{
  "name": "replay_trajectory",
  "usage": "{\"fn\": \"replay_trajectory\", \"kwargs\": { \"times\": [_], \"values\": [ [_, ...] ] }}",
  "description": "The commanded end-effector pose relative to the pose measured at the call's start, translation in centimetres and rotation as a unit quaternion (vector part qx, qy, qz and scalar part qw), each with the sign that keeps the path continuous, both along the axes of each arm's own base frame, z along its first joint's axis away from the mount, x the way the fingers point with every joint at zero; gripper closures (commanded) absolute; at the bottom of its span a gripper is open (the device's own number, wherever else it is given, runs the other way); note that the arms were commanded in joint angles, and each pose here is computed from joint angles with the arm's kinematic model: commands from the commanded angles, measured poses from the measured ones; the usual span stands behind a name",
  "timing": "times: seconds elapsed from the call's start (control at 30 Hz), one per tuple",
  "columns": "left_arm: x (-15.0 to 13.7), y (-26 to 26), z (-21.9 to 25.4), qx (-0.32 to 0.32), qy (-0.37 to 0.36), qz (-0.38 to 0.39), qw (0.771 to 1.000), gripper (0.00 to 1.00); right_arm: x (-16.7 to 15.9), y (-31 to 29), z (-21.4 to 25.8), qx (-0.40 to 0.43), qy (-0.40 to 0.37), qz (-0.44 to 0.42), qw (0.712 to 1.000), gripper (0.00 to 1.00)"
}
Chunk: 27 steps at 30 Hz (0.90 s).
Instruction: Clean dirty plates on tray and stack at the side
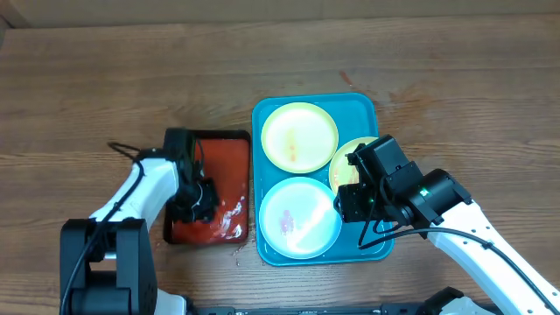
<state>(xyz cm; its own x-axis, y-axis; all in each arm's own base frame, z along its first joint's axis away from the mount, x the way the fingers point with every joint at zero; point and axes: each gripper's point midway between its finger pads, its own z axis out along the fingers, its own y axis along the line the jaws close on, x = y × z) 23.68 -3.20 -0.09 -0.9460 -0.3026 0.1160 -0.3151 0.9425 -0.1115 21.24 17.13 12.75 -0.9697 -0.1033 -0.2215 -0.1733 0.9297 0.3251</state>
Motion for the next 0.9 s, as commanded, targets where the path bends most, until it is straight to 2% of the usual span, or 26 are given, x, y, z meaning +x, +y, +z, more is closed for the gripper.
{"fn": "replay_trajectory", "kwargs": {
  "times": [0.0, 0.2, 0.37, 0.4, 0.47, 0.53, 0.6, 0.7, 0.73, 0.8, 0.87],
  "values": [
    [-1.4, -0.7, -1.7, -0.019, 0.010, 0.012, 1.000, 0.96, 0.0, 0.1, 0.0, 0.001, -0.002, -0.002, 1.000, 0.46],
    [1.8, -0.8, 0.8, -0.020, -0.023, 0.009, 0.999, 0.96, 0.0, 0.1, 0.0, 0.001, -0.002, -0.002, 1.000, 0.47],
    [3.9, -0.9, 3.5, -0.022, -0.041, -0.014, 0.999, 0.95, 0.5, -0.6, -0.1, -0.011, 0.000, -0.048, 0.999, 0.47],
    [3.9, -1.0, 3.6, -0.021, -0.041, -0.020, 0.999, 0.85, 0.6, -0.6, -0.1, -0.012, 0.000, -0.052, 0.999, 0.47],
    [3.6, -1.0, 3.5, -0.016, -0.037, -0.028, 0.999, 0.71, 0.6, -0.8, -0.2, -0.015, 0.001, -0.058, 0.998, 0.47],
    [3.5, -0.6, 3.3, -0.003, -0.035, -0.030, 0.999, 0.45, 0.5, -0.8, -0.2, -0.016, 0.003, -0.058, 0.998, 0.47],
    [3.4, -0.1, 3.1, 0.012, -0.034, -0.031, 0.999, 0.34, 0.4, -0.8, -0.4, -0.018, 0.005, -0.058, 0.998, 0.47],
    [3.2, 0.7, 2.6, 0.036, -0.034, -0.032, 0.998, 0.34, 0.3, -0.9, -1.0, -0.023, 0.013, -0.058, 0.998, 0.47],
    [3.3, 0.9, 2.4, 0.041, -0.036, -0.032, 0.998, 0.37, 0.3, -0.9, -1.3, -0.026, 0.016, -0.055, 0.998, 0.47],
    [3.6, 0.7, 1.7, 0.039, -0.049, -0.032, 0.997, 0.49, 0.1, -1.0, -2.1, -0.034, 0.025, -0.052, 0.998, 0.47],
    [3.8, -0.1, 0.8, 0.020, -0.066, -0.036, 0.997, 0.63, -0.1, -1.1, -3.0, -0.042, 0.038, -0.052, 0.997, 0.53]
  ]
}}
